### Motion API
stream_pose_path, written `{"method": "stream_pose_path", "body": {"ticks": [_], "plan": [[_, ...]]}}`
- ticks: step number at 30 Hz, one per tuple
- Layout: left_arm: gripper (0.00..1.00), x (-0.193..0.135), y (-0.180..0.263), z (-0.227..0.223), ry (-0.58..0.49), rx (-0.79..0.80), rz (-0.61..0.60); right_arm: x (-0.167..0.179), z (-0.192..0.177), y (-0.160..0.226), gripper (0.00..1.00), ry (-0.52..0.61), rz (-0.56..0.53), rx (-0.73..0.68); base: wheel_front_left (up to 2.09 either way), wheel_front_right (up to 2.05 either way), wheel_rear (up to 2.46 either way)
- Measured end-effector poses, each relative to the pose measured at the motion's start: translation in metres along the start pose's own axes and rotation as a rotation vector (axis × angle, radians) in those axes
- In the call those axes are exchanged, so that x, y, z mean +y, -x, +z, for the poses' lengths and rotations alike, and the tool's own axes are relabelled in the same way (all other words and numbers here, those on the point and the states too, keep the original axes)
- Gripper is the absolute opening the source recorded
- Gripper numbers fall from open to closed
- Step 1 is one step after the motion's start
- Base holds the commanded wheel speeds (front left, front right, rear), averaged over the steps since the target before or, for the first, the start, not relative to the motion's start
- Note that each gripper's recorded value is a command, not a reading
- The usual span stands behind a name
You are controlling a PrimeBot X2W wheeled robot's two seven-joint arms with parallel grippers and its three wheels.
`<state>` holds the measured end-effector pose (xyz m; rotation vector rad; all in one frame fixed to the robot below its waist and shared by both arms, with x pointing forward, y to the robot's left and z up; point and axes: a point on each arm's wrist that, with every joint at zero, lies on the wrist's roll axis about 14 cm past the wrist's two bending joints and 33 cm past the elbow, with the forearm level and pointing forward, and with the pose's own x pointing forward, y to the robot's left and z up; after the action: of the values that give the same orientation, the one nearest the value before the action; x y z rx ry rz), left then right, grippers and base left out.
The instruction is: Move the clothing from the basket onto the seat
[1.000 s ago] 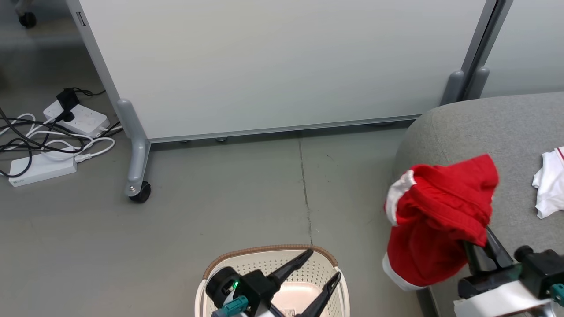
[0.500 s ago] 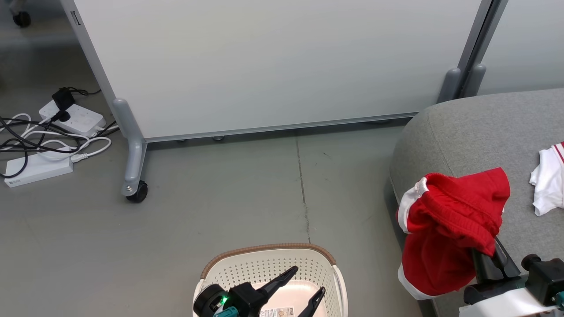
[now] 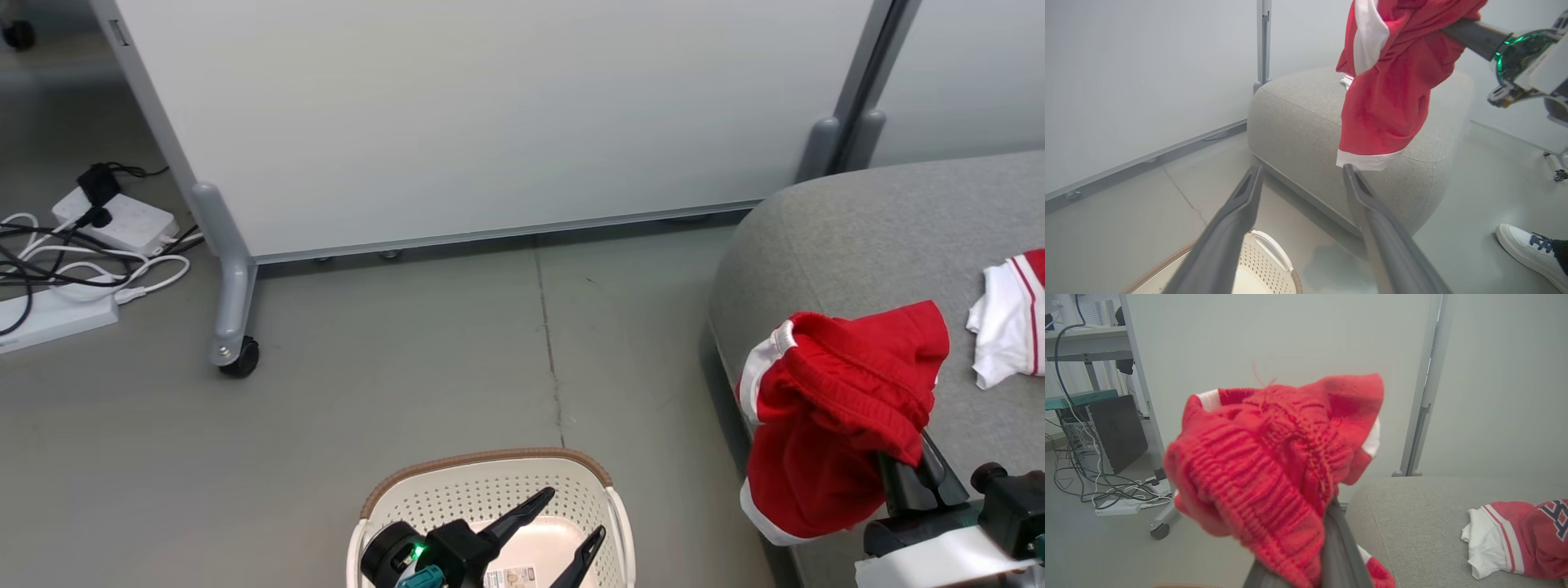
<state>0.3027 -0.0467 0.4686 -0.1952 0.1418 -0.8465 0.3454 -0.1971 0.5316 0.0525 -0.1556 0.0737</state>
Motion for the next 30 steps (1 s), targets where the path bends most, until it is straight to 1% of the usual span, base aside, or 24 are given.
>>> {"method": "stream_pose_path", "body": {"ticks": [9, 19, 30], "plan": [[1.00, -0.013, -0.018, 0.002, 0.015, -0.002, -0.062, -0.027, 0.005, 0.015, 0.00, 0.033, -0.084, -0.002, 0.00, 0.00, 0.00], [1.00, -0.050, -0.046, -0.001, 0.006, 0.016, -0.224, -0.074, 0.012, 0.053, 0.00, 0.071, -0.251, 0.000, 0.00, 0.00, 0.00], [1.00, -0.092, -0.064, -0.010, 0.020, 0.045, -0.389, -0.106, 0.019, 0.095, 0.00, 0.096, -0.408, 0.011, 0.00, 0.00, 0.00]]}}
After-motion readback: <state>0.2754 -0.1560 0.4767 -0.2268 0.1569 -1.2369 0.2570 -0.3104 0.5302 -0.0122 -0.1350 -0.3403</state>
